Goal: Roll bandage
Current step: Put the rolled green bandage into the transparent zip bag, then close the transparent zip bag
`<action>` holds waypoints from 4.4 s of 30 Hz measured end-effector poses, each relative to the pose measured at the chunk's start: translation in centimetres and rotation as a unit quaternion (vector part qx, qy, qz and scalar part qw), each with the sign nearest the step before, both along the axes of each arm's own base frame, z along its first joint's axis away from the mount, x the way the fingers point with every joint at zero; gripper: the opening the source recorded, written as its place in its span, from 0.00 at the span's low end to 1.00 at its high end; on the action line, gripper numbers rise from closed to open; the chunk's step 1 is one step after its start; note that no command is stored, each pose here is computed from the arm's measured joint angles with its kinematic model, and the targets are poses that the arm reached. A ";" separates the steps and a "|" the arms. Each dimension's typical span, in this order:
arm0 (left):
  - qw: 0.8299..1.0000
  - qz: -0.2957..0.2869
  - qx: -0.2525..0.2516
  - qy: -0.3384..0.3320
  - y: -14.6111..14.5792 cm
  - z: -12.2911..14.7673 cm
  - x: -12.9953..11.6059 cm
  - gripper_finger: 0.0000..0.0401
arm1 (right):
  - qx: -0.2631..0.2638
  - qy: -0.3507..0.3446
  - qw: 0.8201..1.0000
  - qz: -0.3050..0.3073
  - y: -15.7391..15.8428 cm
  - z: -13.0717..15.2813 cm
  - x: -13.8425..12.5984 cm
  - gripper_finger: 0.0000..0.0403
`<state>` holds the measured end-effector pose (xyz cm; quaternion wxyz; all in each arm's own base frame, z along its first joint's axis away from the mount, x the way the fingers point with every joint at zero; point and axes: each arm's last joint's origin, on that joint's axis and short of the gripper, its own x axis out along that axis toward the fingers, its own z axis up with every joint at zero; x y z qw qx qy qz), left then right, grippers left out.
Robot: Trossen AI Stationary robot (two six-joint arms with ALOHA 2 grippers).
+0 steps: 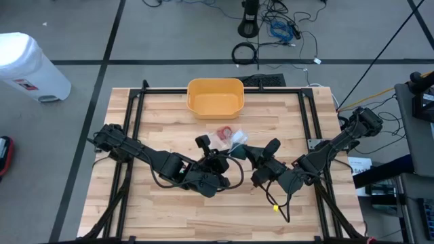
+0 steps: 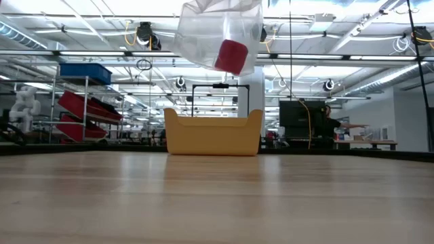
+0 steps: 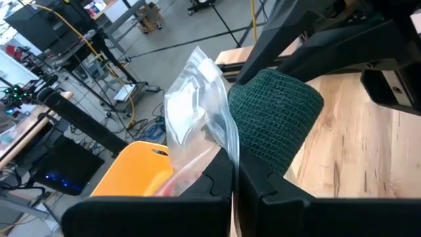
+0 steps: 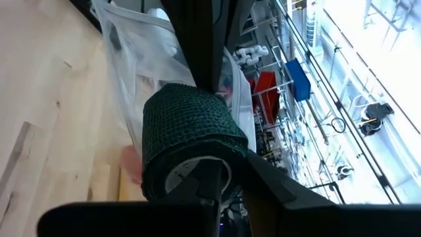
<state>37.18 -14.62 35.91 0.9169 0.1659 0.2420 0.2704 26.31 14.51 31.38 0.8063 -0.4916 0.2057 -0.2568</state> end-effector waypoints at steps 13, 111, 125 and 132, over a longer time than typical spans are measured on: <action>1.000 -0.020 0.003 -0.018 -0.8 0.4 0.2 0.01 | 0.009 -0.017 0.999 -0.034 -0.7 0.1 0.2 0.10; 0.986 -0.159 -0.044 0.035 -3.3 0.0 -0.6 0.11 | 0.262 0.102 0.930 0.239 2.2 4.7 -3.8 0.00; 0.993 -0.114 -0.007 -0.011 -3.8 0.7 -0.7 0.60 | 0.266 0.104 0.930 0.232 2.1 4.6 -3.8 0.00; 0.978 -0.191 -0.043 -0.074 -4.9 2.0 0.1 0.62 | 0.268 0.103 0.930 0.228 2.0 4.6 -3.7 0.00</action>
